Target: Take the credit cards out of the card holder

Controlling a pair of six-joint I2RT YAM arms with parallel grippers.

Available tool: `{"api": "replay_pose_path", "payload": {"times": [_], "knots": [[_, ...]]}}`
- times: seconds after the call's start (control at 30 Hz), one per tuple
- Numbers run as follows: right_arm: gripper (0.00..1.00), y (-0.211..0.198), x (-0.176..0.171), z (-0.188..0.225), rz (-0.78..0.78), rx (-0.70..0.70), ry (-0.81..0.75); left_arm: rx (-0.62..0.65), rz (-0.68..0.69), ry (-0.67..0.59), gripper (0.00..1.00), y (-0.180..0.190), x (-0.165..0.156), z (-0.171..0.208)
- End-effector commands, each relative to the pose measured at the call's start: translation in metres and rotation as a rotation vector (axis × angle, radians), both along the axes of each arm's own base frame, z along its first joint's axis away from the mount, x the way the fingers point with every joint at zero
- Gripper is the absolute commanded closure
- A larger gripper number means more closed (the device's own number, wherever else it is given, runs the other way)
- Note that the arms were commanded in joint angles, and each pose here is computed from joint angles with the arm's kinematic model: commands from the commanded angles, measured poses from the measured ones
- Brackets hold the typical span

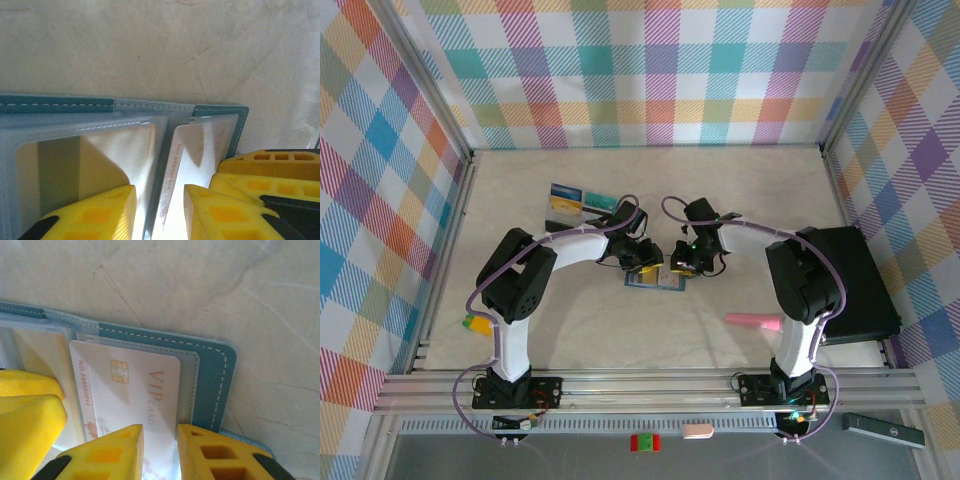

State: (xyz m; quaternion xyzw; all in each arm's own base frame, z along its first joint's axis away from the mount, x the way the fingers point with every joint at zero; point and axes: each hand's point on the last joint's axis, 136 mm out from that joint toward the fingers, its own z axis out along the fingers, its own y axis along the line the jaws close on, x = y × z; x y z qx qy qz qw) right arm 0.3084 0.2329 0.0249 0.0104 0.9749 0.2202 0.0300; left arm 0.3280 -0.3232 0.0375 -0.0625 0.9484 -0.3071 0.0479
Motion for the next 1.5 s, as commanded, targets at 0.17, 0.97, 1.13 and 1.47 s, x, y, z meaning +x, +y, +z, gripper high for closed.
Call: {"api": "replay_pose_path", "payload": {"times": [0.17, 0.97, 1.13, 1.47], "knots": [[0.76, 0.005, -0.001, -0.015, 0.027, 0.017, 0.038, 0.071, -0.029, 0.047, 0.75, 0.014, -0.017, -0.024], [0.78, 0.002, -0.002, -0.02, 0.027, 0.01, 0.049, -0.04, -0.16, -0.008, 0.85, -0.013, -0.009, 0.0], [0.78, 0.001, -0.002, -0.021, 0.024, 0.01, 0.051, -0.053, -0.167, -0.007, 0.86, -0.015, -0.01, 0.001], [0.78, -0.004, -0.003, -0.024, 0.01, -0.013, 0.052, -0.01, -0.161, -0.029, 0.98, -0.002, -0.01, 0.002]]}}
